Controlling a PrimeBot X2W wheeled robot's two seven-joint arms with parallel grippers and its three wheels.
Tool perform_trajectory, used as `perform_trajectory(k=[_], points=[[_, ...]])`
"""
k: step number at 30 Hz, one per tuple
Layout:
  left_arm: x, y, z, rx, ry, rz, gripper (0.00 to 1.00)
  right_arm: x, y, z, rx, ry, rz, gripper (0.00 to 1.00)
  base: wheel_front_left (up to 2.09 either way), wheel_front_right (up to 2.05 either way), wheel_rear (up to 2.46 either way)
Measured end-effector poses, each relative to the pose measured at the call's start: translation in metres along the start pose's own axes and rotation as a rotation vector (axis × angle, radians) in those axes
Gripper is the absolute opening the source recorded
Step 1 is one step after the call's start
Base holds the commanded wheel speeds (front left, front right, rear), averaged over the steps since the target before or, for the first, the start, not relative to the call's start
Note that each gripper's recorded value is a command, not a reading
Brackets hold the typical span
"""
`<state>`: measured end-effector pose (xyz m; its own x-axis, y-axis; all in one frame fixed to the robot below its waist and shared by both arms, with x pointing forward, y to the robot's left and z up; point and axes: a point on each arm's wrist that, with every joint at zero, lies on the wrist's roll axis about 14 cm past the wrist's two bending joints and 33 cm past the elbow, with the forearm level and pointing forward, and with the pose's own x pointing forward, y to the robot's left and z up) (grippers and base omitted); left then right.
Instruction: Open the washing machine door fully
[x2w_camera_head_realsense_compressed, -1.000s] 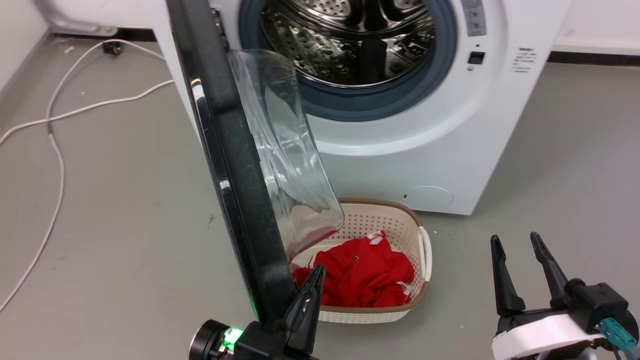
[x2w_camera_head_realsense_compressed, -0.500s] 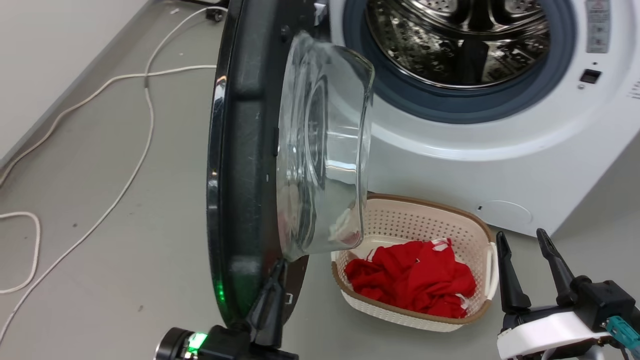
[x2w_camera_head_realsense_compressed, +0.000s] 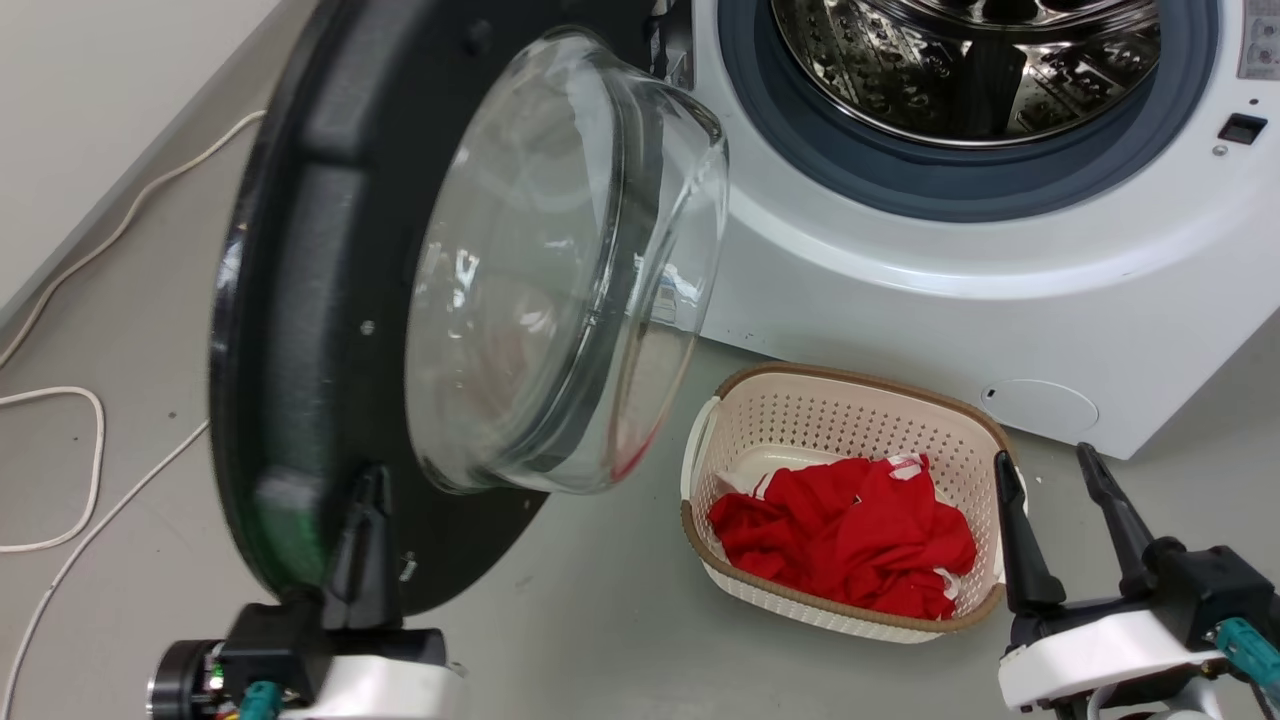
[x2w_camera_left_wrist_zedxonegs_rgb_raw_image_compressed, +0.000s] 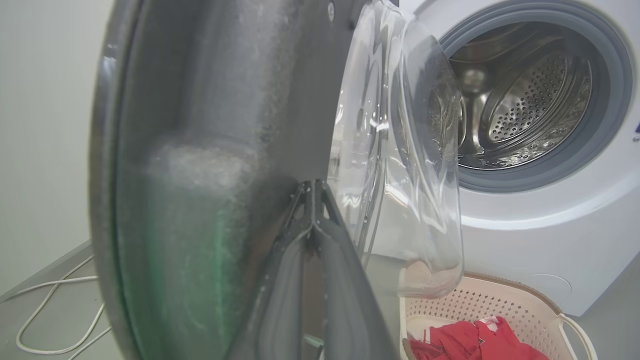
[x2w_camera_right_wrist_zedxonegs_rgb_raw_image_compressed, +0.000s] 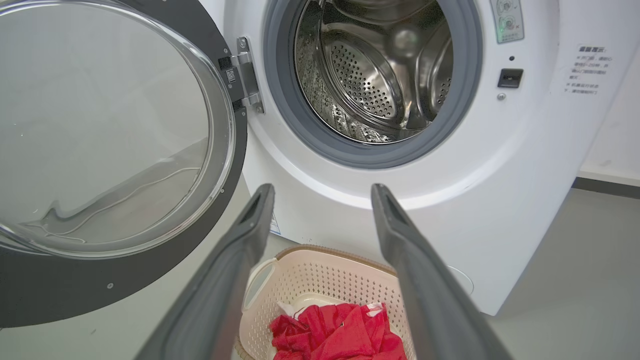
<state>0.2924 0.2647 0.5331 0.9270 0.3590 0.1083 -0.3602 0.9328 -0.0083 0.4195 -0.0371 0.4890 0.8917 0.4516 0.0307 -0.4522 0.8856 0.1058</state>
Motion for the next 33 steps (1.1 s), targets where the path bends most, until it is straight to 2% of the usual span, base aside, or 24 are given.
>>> perform_trajectory(k=[7,12,33], points=[[0.021,0.037,-0.001,0.036,-0.007,0.098,0.00,0.005,-0.010,0.000,-0.005,0.002,-0.024,1.00,0.00,0.00,0.00],[0.044,0.076,-0.005,0.080,0.008,0.173,0.00,0.007,-0.017,-0.004,-0.003,0.010,-0.041,1.00,0.00,0.00,0.00],[0.071,0.112,-0.008,0.107,0.014,0.237,0.00,0.004,-0.026,-0.004,-0.010,0.012,-0.065,1.00,0.00,0.00,0.00]])
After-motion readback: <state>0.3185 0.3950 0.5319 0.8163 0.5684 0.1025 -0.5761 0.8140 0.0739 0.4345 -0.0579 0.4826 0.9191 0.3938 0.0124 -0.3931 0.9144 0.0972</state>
